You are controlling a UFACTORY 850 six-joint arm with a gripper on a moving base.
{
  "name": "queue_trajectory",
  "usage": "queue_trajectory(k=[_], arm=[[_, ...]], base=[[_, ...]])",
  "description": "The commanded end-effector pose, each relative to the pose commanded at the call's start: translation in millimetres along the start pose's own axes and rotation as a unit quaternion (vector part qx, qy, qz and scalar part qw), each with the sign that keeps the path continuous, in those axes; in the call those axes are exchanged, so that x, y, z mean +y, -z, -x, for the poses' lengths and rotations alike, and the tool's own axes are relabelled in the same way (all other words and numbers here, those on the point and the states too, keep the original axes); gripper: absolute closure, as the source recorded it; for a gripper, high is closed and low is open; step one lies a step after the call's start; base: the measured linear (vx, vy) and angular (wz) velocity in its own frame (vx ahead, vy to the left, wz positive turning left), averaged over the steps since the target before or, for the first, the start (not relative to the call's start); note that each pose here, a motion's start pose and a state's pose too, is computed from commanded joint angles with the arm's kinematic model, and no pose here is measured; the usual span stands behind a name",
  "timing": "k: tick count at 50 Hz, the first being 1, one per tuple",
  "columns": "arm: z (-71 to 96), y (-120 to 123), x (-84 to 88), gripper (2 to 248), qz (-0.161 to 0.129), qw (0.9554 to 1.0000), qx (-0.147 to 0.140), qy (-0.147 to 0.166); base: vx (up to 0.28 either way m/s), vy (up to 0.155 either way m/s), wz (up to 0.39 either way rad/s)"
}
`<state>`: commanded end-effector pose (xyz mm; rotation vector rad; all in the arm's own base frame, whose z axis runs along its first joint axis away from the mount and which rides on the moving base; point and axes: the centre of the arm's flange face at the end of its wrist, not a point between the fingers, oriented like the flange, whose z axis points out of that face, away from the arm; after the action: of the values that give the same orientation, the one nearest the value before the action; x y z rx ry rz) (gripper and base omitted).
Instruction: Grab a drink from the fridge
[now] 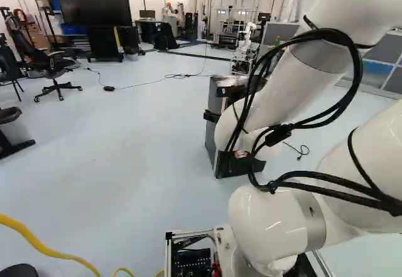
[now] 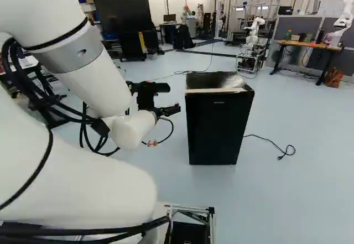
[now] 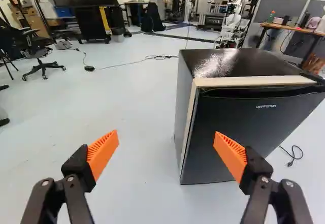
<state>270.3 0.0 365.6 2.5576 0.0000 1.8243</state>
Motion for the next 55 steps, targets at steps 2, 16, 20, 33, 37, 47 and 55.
queue_trajectory(k=[2, 16, 20, 33, 37, 47, 55], arm=[[0.0, 0, 0.0, 3, 0.000, 1.0000, 0.000, 0.000], [-0.1, 0, -0.3, 3, -0.001, 1.0000, 0.000, 0.000], [-0.8, -1, -1.8, 3, -0.003, 1.0000, 0.000, 0.001], [-4.9, -8, -9.8, 3, -0.014, 0.9999, 0.001, 0.003], [-6.9, -11, -13.4, 3, -0.018, 0.9998, 0.004, 0.003], [-8.7, -23, -23.1, 3, -0.025, 0.9997, 0.006, 0.001], [-9.2, -34, -31.3, 3, -0.030, 0.9995, 0.007, 0.000]], base=[[0.000, 0.000, 0.000], [0.000, 0.000, 0.000], [0.000, 0.000, 0.000], [0.000, 0.000, 0.000], [0.000, 0.000, 0.000], [0.000, 0.000, 0.000], [0.000, 0.000, 0.000]])
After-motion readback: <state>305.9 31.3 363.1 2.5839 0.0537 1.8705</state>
